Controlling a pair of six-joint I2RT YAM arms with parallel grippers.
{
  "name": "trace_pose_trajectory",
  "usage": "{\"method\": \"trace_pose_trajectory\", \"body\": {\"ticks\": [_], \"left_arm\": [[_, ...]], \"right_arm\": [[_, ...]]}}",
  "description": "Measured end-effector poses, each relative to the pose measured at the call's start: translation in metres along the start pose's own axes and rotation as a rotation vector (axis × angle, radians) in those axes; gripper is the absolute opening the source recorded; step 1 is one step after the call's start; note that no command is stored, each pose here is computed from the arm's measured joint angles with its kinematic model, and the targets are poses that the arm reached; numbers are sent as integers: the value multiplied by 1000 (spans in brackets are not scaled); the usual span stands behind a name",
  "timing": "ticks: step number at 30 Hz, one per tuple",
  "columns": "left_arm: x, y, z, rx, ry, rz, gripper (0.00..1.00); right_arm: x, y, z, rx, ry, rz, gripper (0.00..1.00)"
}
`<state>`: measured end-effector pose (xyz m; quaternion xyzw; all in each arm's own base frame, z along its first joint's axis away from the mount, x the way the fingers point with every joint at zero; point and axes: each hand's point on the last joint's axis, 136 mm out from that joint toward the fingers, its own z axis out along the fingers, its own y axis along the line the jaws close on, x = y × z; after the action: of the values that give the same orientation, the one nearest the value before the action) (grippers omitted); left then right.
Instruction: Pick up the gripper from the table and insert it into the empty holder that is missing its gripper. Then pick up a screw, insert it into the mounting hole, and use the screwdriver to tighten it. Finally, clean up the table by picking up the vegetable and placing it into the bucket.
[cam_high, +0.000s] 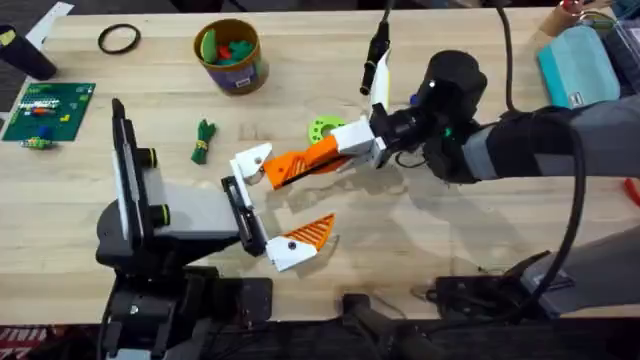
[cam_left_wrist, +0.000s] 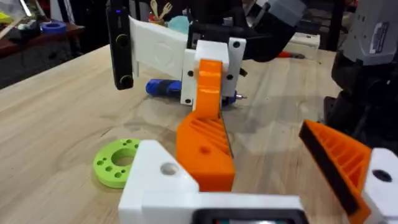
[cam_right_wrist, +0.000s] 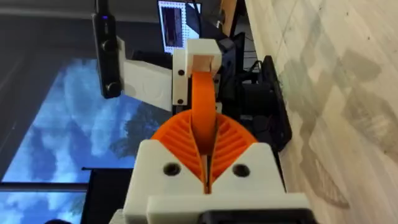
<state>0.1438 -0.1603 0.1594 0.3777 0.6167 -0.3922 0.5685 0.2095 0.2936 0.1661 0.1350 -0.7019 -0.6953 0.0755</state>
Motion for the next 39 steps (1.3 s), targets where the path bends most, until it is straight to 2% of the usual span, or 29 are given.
{"method": "trace_pose_trajectory", "body": {"ticks": [19,28,39], "left_arm": [[0,4,0,-21,0,1,985],[-1,9,-1,-50,-1,-1,985],[-1,7,-1,-40,-2,0,985]], "right_arm": [[-10,1,6,11,-48,10,13],[-9,1,11,12,-49,11,13],[-7,3,9,6,-24,12,13]]}}
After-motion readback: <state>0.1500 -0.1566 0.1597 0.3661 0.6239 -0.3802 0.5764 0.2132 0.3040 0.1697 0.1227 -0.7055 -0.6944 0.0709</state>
